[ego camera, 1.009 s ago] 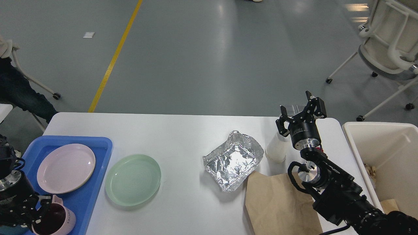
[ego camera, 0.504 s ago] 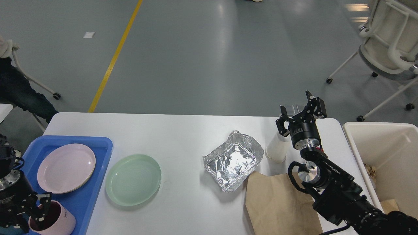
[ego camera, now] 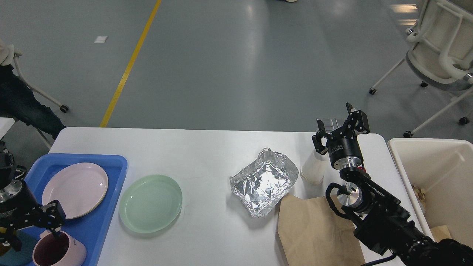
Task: Tidy desktop
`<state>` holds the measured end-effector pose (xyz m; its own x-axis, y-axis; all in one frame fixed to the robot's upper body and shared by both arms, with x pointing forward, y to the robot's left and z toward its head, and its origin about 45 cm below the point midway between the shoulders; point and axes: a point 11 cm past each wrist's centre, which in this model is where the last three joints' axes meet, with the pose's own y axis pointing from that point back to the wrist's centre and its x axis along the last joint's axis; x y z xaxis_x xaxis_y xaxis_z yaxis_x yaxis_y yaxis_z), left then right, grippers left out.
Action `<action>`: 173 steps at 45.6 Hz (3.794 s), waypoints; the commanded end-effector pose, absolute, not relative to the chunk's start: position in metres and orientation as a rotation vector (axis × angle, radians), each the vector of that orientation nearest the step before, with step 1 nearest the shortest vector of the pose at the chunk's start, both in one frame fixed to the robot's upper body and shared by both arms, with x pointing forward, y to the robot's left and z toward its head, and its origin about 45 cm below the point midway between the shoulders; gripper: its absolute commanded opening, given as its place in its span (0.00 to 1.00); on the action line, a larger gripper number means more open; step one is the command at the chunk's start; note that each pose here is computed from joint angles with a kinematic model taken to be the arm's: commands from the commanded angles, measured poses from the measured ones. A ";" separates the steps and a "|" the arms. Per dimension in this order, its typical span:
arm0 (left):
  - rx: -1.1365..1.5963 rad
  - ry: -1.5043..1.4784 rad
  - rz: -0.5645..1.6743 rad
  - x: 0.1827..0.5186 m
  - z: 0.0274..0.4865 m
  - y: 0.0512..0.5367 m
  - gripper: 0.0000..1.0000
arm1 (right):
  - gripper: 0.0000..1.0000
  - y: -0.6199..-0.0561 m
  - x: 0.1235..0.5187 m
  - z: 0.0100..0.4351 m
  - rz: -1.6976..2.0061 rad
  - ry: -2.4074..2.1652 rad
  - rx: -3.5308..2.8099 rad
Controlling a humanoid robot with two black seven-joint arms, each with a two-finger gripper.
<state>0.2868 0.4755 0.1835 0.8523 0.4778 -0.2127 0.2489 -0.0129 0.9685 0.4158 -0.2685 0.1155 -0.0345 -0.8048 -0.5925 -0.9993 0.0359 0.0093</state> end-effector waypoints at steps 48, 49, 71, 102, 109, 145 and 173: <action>1.561 -0.027 0.093 0.359 0.227 0.303 0.90 | 1.00 -0.269 0.416 0.115 0.607 1.894 -1.820; 1.559 -0.021 0.081 0.357 0.222 0.300 0.90 | 1.00 -0.269 0.416 0.115 0.607 1.894 -1.820; 1.545 0.062 -0.117 0.339 0.162 0.264 0.93 | 1.00 -0.269 0.416 0.116 0.607 1.892 -1.820; 1.507 0.237 0.130 0.326 0.114 0.297 0.86 | 1.00 -0.268 0.416 0.115 0.607 1.894 -1.821; 1.498 0.259 0.190 0.318 0.100 0.306 0.86 | 1.00 -0.269 0.416 0.115 0.607 1.894 -1.820; 1.476 0.279 0.260 0.311 0.081 0.316 0.70 | 1.00 -0.269 0.416 0.116 0.607 1.892 -1.820; 1.476 0.286 0.327 0.312 0.078 0.334 0.69 | 1.00 -0.269 0.416 0.116 0.607 1.892 -1.820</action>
